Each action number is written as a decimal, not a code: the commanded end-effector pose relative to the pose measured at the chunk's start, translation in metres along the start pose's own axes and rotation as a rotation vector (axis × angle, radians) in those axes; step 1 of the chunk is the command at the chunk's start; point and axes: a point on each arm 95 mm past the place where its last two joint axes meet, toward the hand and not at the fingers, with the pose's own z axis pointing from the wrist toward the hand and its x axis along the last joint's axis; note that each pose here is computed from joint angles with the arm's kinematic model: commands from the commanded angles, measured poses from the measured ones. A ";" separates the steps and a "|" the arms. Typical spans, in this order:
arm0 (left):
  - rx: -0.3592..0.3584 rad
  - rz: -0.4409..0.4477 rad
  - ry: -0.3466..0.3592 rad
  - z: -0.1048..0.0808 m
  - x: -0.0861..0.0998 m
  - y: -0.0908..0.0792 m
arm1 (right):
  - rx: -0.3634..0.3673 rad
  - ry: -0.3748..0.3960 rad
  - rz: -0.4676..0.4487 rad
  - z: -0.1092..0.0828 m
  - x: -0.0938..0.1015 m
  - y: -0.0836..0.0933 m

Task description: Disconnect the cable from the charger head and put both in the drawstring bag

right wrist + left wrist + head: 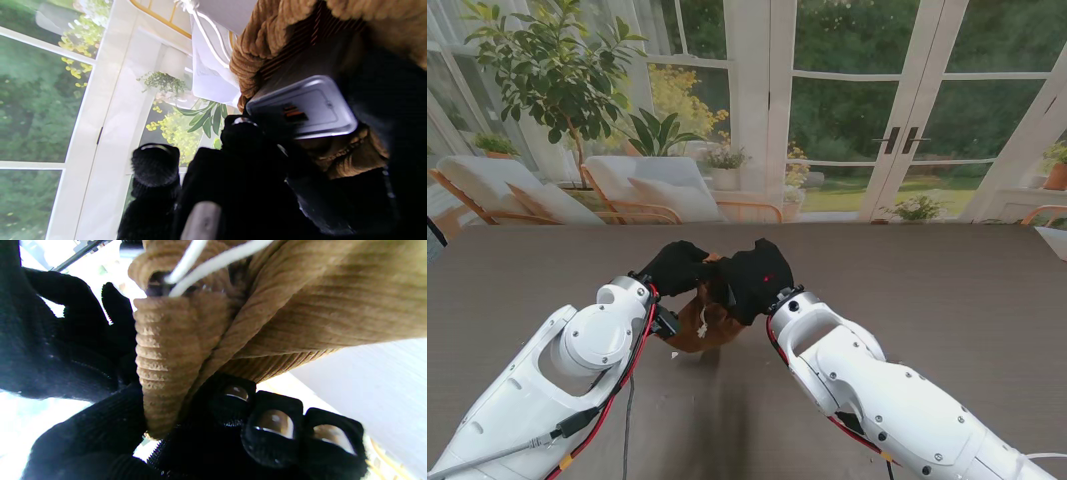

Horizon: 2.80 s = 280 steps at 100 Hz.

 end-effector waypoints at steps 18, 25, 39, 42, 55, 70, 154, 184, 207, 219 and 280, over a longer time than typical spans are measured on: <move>-0.014 -0.016 0.009 0.001 0.004 0.003 | 0.018 -0.013 0.006 0.001 0.001 -0.002; -0.015 -0.018 0.011 0.002 0.004 0.003 | 0.016 -0.016 0.006 0.002 0.001 -0.002; -0.016 -0.020 0.012 0.002 0.004 0.003 | 0.010 -0.026 0.007 0.003 0.000 -0.003; -0.015 -0.021 0.012 0.002 0.004 0.003 | 0.009 -0.028 0.008 0.003 0.000 -0.003; -0.009 -0.027 0.013 0.001 0.003 0.002 | 0.004 -0.036 0.011 0.004 -0.003 -0.001; -0.001 -0.031 0.023 0.000 0.002 0.001 | -0.018 -0.061 0.027 0.005 -0.011 0.003; -0.152 0.016 0.176 -0.013 -0.008 -0.013 | 0.123 -0.202 0.387 -0.018 -0.063 -0.032; -0.145 0.013 0.175 -0.015 -0.009 -0.015 | 0.115 -0.123 0.460 -0.030 -0.057 -0.051; -0.143 0.011 0.177 -0.016 -0.009 -0.016 | 0.100 -0.092 0.506 -0.038 -0.046 -0.059; -0.144 0.007 0.176 -0.017 -0.009 -0.016 | 0.081 -0.097 0.495 -0.040 -0.039 -0.061; -0.157 -0.005 0.181 -0.016 -0.007 -0.013 | 0.054 -0.111 0.453 -0.029 -0.017 -0.064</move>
